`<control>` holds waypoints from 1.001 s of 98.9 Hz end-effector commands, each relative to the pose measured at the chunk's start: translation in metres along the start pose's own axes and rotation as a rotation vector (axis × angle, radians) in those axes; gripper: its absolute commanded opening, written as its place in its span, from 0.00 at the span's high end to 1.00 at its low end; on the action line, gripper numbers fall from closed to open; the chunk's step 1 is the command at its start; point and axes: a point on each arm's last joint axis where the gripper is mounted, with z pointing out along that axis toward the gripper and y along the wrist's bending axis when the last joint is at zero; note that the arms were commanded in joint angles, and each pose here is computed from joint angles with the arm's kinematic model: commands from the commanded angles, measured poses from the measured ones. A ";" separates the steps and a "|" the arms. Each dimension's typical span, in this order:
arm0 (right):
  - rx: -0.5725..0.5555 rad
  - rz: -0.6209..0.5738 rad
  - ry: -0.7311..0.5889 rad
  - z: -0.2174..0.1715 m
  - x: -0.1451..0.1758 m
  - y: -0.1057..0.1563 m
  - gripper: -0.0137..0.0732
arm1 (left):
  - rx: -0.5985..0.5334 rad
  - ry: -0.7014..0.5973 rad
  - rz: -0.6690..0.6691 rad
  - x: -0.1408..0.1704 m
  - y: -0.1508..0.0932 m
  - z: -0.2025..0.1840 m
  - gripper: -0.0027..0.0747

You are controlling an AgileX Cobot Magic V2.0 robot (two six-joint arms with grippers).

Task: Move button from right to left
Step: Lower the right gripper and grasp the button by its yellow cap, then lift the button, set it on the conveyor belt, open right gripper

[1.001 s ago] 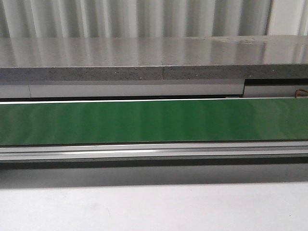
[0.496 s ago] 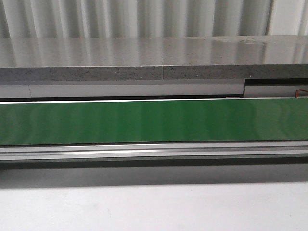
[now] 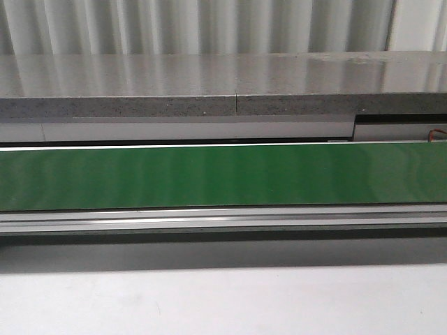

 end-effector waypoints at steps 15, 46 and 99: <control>0.011 0.016 -0.092 0.006 -0.016 -0.011 0.10 | 0.019 -0.088 -0.014 -0.001 -0.001 -0.002 0.99; -0.010 0.035 -0.018 0.038 -0.008 -0.016 0.10 | 0.019 -0.088 -0.014 -0.001 -0.001 -0.002 0.99; -0.044 0.044 -0.020 0.030 -0.009 -0.012 0.60 | 0.019 -0.088 -0.014 -0.001 -0.001 -0.002 0.99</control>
